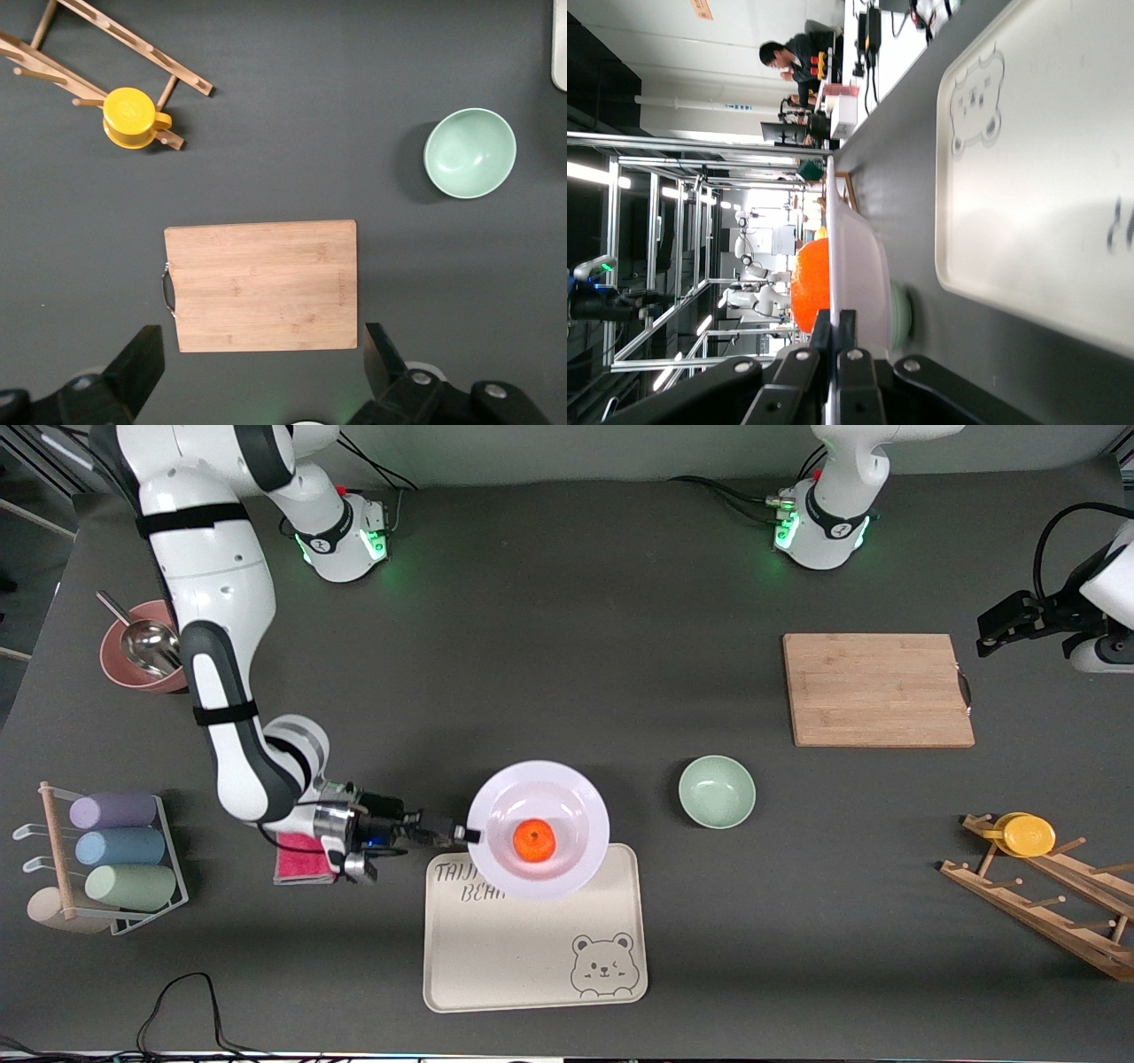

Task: Place orange and plate with both arms
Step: 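Slide the plate with the right gripper onto the bear tray, then lower the plate onto the tray and open the right gripper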

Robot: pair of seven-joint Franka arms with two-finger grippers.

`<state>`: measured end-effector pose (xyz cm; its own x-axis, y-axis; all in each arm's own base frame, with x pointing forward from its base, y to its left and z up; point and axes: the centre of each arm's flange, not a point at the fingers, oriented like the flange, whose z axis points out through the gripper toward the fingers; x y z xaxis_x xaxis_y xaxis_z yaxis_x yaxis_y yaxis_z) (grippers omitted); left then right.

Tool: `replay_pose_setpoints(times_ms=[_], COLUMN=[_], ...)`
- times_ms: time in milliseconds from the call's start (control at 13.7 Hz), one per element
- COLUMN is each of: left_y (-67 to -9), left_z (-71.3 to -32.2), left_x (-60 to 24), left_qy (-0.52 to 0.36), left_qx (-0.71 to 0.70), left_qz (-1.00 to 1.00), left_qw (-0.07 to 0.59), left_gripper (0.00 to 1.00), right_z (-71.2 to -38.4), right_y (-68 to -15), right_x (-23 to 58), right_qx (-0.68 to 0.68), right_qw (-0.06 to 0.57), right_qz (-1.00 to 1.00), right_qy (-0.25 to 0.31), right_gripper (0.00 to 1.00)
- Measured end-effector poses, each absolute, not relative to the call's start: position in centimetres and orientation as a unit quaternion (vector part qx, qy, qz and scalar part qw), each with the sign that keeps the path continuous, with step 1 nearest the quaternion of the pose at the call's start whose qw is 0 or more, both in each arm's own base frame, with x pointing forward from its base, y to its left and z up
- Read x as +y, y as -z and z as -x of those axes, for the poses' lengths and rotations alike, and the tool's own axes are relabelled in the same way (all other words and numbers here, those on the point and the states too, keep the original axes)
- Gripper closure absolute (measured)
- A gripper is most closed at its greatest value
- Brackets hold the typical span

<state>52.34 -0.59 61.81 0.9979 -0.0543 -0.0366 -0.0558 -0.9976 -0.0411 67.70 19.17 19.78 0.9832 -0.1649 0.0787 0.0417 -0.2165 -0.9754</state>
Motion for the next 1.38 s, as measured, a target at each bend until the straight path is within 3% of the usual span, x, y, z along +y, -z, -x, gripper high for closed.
replay_pose_setpoints(times_ms=[437,1020,1385], left_y=[-62.0,-61.9,-61.9], left_z=[-52.5,-52.6,-52.6], left_x=[-0.7,-0.7,-0.6], left_qy=[-0.009,-0.008,-0.009], left_qx=[0.031,0.03,0.03], left_qz=[0.999,0.999,0.999], left_qw=[0.03,0.03,0.03], left_gripper=[0.0,0.0,0.0], right_z=[-75.3,-74.1,-73.7], right_y=[-20.3,-11.8,-9.8], right_x=[19.1,19.2,19.0], right_qx=[0.053,0.062,0.051], right_qw=[0.624,0.602,0.596], right_qz=[0.775,0.793,0.798], right_qy=[0.087,0.068,0.073], right_gripper=[0.96,0.96,0.96])
